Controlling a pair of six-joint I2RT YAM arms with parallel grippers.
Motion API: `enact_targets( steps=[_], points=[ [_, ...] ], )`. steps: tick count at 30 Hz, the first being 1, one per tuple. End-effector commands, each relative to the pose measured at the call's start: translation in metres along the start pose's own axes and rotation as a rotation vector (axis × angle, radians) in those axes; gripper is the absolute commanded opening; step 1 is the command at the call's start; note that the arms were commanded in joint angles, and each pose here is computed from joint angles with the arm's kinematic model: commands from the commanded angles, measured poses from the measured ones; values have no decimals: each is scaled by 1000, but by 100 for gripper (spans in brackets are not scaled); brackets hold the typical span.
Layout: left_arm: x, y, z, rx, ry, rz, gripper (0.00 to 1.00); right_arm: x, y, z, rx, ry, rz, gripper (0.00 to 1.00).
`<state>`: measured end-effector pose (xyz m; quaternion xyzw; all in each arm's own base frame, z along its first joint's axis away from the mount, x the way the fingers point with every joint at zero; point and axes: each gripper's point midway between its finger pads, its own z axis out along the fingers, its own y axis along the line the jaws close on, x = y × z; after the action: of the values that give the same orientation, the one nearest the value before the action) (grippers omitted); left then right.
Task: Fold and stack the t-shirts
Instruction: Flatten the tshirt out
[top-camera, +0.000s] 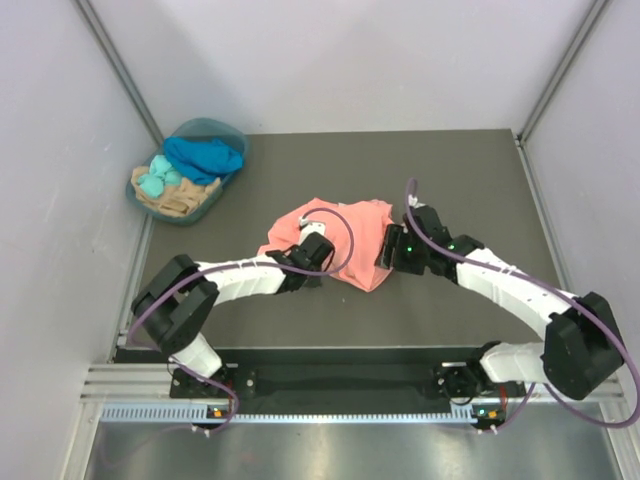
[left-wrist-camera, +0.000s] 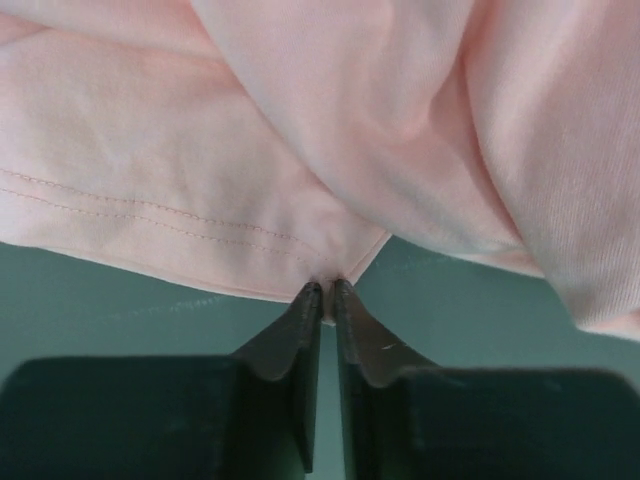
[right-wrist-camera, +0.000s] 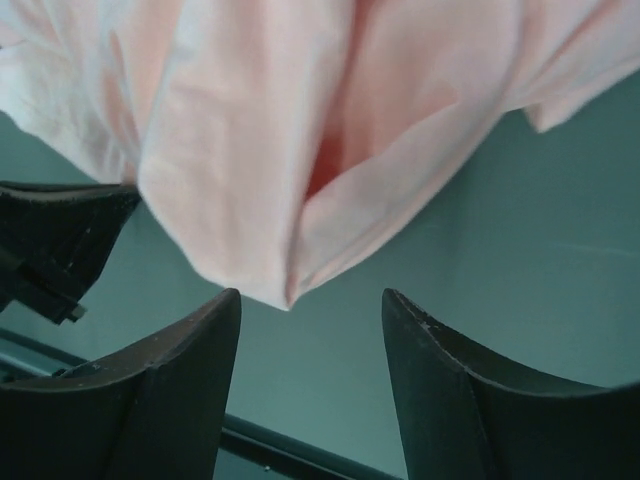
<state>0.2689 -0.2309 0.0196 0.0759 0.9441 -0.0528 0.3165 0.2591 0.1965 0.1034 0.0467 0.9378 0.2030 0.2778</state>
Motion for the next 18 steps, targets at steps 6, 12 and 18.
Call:
enact_targets(
  steps=[6, 12, 18],
  points=[
    [2, 7, -6, -63, 41, -3, 0, 15, 41, 42, -91, 9, 14, 60],
    [-30, 7, -44, -35, -47, -62, 0, -1, 42, 54, -21, 0, -21, 8],
    [-67, 14, -109, -6, -116, -88, 0, -73, 25, -37, 215, -175, -131, 0]
  ],
)
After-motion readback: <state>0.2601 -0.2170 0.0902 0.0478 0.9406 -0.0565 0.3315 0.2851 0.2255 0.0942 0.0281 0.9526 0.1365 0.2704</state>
